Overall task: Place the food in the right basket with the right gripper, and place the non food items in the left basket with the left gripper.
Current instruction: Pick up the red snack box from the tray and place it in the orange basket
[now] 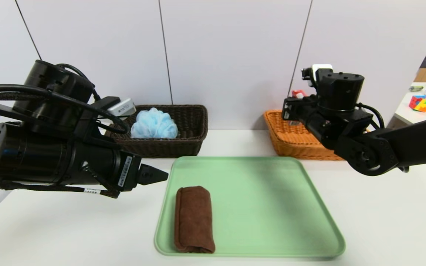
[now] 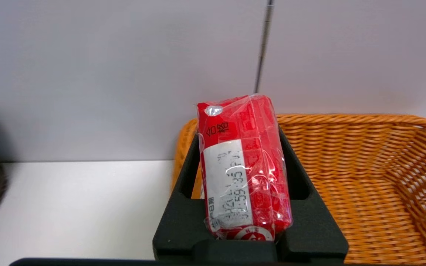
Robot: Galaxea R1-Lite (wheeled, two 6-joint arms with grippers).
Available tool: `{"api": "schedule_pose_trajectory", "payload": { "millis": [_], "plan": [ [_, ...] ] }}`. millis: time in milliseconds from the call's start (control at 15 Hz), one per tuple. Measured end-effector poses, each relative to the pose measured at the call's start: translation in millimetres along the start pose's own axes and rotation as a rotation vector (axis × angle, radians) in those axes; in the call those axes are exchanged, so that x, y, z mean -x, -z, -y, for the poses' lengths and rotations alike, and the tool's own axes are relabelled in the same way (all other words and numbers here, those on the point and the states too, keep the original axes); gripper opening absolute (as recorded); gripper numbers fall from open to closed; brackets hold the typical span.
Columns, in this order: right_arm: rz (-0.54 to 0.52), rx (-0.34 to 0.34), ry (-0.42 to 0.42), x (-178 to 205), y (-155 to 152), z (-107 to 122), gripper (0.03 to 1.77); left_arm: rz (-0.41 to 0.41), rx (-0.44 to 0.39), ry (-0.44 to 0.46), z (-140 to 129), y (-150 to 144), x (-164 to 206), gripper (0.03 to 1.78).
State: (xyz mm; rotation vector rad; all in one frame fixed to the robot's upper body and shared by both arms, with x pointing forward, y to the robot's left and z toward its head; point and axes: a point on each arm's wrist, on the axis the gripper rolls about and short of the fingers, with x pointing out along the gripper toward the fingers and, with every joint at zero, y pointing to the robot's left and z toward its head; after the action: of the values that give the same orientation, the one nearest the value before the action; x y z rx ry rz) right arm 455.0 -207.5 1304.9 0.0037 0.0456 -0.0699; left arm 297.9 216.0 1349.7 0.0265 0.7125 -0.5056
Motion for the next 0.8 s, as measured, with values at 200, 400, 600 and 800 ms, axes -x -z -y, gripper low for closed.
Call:
{"api": "schedule_pose_trajectory", "payload": {
  "millis": [200,400,600,800],
  "plan": [
    [-0.018,0.009,0.068,-14.9,7.6,22.9,0.38,0.013,0.001,0.004,0.1,-0.6,-0.4,1.69],
    [-0.039,0.015,0.107,-28.6,18.2,34.6,0.38,0.013,0.001,0.004,0.2,-0.4,-0.4,1.69],
    [-0.058,0.02,0.136,-43.7,29.6,42.0,0.38,0.013,0.001,0.003,0.0,0.0,-0.6,1.69],
    [-0.079,0.031,0.156,-57.7,41.7,47.2,0.38,0.011,0.001,0.003,-0.1,0.5,-0.8,1.69]
  ]
}}
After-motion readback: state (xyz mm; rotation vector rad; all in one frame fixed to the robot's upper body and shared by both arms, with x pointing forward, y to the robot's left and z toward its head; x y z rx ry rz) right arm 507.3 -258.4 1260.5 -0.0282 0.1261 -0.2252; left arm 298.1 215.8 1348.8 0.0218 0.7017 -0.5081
